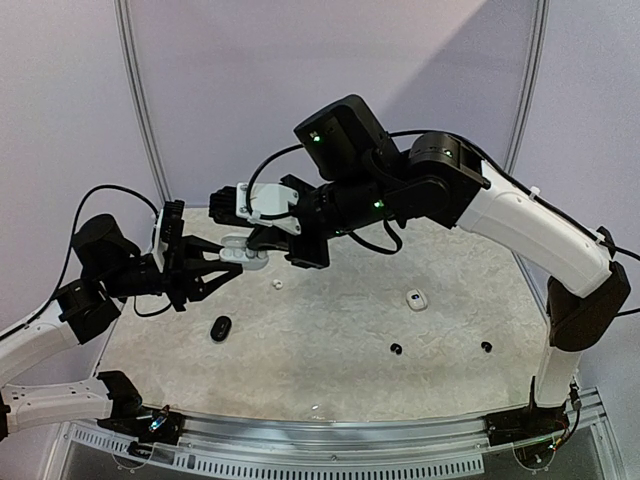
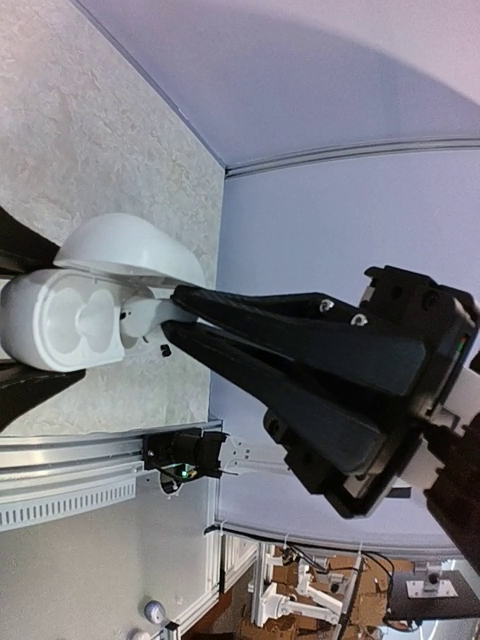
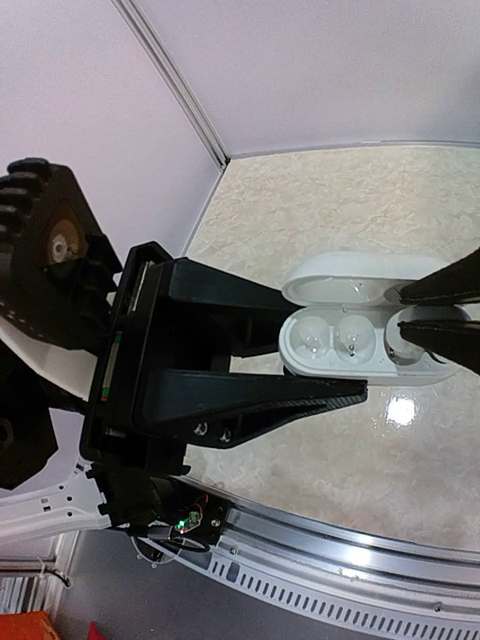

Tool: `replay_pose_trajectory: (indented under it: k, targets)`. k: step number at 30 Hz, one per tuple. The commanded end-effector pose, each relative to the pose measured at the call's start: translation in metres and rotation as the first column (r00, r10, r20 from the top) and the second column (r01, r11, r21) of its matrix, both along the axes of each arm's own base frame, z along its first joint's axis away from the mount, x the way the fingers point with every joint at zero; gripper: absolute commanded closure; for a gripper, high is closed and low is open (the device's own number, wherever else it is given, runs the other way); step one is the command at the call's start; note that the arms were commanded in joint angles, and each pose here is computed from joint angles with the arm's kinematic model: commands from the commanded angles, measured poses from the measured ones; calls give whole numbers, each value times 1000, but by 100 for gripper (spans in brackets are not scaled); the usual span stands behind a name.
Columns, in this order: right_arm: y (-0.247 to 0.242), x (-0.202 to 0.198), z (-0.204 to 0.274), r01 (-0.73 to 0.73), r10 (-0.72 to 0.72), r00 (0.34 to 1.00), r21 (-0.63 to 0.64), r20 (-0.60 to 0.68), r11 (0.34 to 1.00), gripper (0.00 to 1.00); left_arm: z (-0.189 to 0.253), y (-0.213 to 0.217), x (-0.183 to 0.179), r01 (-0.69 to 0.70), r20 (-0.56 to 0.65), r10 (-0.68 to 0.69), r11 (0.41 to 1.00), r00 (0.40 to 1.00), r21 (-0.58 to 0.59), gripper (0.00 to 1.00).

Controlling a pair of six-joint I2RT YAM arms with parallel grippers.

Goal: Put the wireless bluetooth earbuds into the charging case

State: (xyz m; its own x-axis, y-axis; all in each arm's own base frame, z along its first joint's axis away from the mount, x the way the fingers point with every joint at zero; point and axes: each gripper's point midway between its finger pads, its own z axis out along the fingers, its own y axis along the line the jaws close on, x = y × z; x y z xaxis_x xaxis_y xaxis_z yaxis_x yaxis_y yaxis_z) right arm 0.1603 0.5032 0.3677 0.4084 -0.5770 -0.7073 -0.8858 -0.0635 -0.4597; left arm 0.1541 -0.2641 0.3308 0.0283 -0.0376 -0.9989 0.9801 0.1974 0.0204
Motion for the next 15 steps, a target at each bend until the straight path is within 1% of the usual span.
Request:
replay_pose_trajectory:
  k: [1,5,11,15]
  targets:
    - [-5,-3,-8,-36,35,999,-27,-24,999,95,16,2,-6,25,38,-24,999,999,-38,100]
    - [-6,-7,-11,-66,65,998,-45,-10,997,96,17,2,-10,45,39,-44,998,998,-40,100]
    - [-8,-15,-30,-102,112,992,-146,59,984,96,20,2,-11,54,47,-52,997,998,-47,100]
    - [-9,-17,-37,-115,127,990,-177,61,978,96,22,2,-12,65,53,-62,997,997,-50,100]
